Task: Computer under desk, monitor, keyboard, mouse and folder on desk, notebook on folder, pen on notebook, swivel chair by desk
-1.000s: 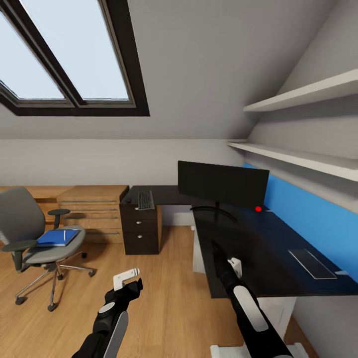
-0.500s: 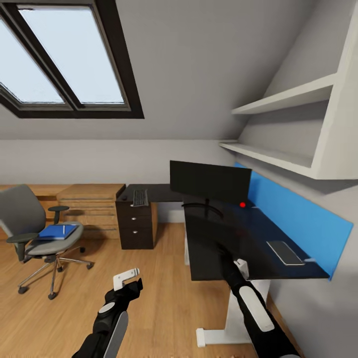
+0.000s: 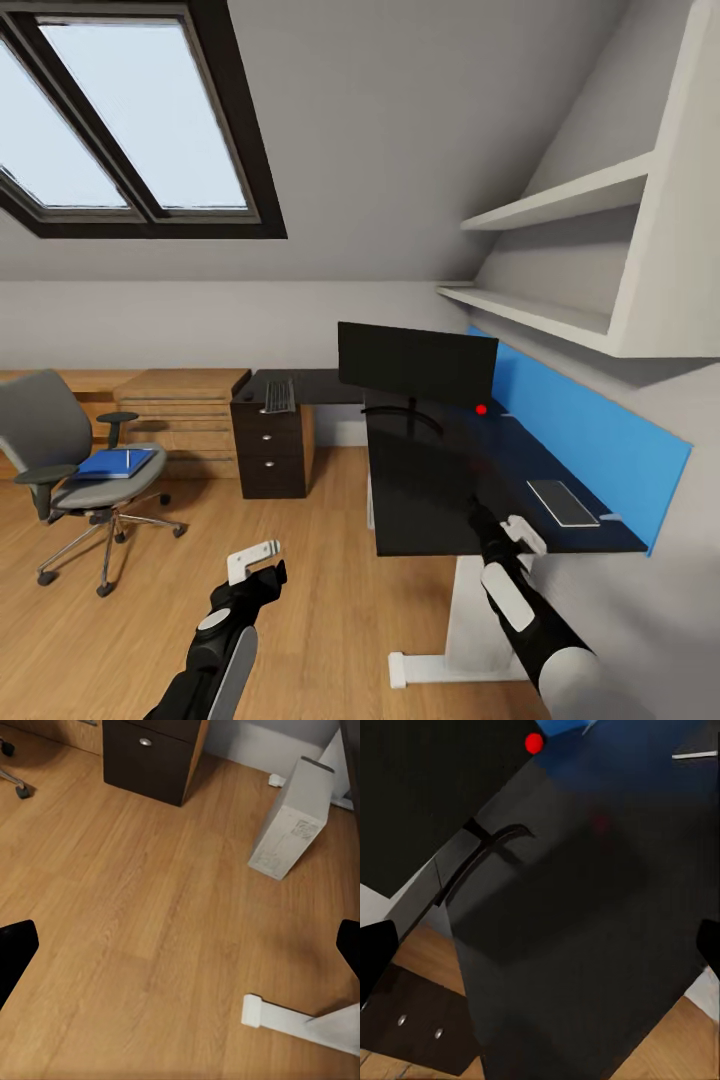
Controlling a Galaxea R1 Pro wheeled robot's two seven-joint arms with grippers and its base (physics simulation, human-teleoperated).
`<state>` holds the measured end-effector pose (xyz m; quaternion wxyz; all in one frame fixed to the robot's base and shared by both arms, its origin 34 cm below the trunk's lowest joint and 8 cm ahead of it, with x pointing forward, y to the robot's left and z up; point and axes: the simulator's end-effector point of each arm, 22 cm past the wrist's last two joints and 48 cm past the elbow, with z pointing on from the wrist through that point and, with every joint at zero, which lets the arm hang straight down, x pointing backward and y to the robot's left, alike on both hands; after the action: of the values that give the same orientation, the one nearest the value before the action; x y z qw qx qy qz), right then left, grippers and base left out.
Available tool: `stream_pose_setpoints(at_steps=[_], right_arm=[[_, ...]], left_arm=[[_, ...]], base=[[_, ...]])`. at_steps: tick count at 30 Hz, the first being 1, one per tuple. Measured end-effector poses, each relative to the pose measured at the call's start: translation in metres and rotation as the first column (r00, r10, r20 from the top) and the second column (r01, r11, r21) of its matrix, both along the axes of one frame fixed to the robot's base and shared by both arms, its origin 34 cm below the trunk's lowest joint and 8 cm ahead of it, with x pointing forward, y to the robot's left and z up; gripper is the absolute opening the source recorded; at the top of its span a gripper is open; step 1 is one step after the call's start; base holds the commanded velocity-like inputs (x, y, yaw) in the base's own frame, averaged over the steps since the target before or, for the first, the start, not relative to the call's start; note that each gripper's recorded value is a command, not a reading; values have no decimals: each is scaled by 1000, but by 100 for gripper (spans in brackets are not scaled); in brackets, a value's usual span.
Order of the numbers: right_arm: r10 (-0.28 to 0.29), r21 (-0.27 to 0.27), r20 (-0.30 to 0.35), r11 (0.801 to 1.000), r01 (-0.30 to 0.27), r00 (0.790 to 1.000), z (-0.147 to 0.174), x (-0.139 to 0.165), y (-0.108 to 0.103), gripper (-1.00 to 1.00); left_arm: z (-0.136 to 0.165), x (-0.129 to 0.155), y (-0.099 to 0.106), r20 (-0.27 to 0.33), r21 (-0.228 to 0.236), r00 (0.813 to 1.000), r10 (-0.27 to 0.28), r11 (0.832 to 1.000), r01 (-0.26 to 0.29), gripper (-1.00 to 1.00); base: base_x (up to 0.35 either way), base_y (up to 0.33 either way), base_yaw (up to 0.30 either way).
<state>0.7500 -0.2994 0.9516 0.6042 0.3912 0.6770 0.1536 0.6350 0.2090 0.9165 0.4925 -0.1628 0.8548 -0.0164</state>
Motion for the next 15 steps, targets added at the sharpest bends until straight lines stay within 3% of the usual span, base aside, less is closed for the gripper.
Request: stream_pose_setpoints(at_steps=[1,4,15], right_arm=[[-9,-45,9,999,9,1000,3,1,-4,100],[-21,-97,27,995,23,999,9,3,-9,100],[-31,-134,34,990,36,999,12,4,-15,100]], left_arm=[[-1,0,0,-2,0,1000,-1,1000,1,100],[-2,-1,-1,-5,1,1000,-3,1000,3,100],[-4,-1,-2,-8,-1,1000,-5,1000,5,100]], base=[[22,-77,0],[79,-151,0],[155,-238,0]])
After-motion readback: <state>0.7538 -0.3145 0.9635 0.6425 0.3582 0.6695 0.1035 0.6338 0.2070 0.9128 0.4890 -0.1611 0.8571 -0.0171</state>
